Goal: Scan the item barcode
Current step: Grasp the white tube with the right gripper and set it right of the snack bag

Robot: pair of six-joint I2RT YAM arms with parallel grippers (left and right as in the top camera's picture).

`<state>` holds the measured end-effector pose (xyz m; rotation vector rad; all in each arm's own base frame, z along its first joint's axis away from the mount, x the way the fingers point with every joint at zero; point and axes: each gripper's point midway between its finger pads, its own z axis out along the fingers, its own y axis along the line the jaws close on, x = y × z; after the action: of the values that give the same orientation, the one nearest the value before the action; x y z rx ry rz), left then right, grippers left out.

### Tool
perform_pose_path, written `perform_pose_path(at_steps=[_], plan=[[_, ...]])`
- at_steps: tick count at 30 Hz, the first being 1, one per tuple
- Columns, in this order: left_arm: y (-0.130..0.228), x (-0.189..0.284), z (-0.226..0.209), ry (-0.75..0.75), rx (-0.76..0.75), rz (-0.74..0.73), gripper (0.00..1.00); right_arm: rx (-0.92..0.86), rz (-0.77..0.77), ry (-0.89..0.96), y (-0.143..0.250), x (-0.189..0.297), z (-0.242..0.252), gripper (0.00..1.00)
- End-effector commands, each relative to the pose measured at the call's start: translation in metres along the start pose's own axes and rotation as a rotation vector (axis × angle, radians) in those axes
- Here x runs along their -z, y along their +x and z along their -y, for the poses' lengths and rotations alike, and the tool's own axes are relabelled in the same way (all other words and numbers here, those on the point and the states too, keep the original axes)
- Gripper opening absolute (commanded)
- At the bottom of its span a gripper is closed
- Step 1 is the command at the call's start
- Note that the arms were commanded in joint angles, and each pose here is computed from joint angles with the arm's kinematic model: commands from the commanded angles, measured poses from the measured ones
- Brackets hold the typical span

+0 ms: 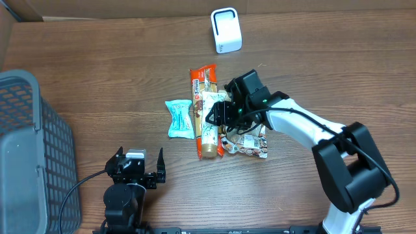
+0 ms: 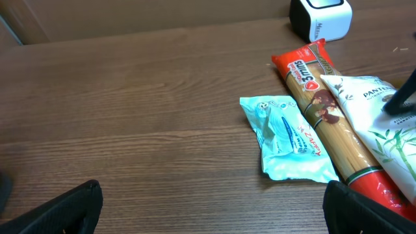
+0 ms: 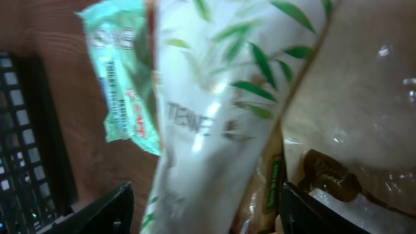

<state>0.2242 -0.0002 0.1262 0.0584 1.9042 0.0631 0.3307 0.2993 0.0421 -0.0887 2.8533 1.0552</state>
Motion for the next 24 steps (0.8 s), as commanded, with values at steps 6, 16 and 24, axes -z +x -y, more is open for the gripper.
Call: perform_pose_path(at_steps=[6,16,24], plan=[[0.001,0.0,-0.002,-0.009,0.013,0.004,1.0,-0.006,0.004,0.011,-0.002,-0.012,0.004,0.32],[0.001,0.0,-0.002,-0.009,0.013,0.004,1.0,0.077,0.133,-0.037,-0.017,0.05,-0.042,0.04],[0.001,0.0,-0.002,-0.009,0.013,0.004,1.0,0.06,0.483,0.46,-0.044,0.158,-0.002,0.04]])
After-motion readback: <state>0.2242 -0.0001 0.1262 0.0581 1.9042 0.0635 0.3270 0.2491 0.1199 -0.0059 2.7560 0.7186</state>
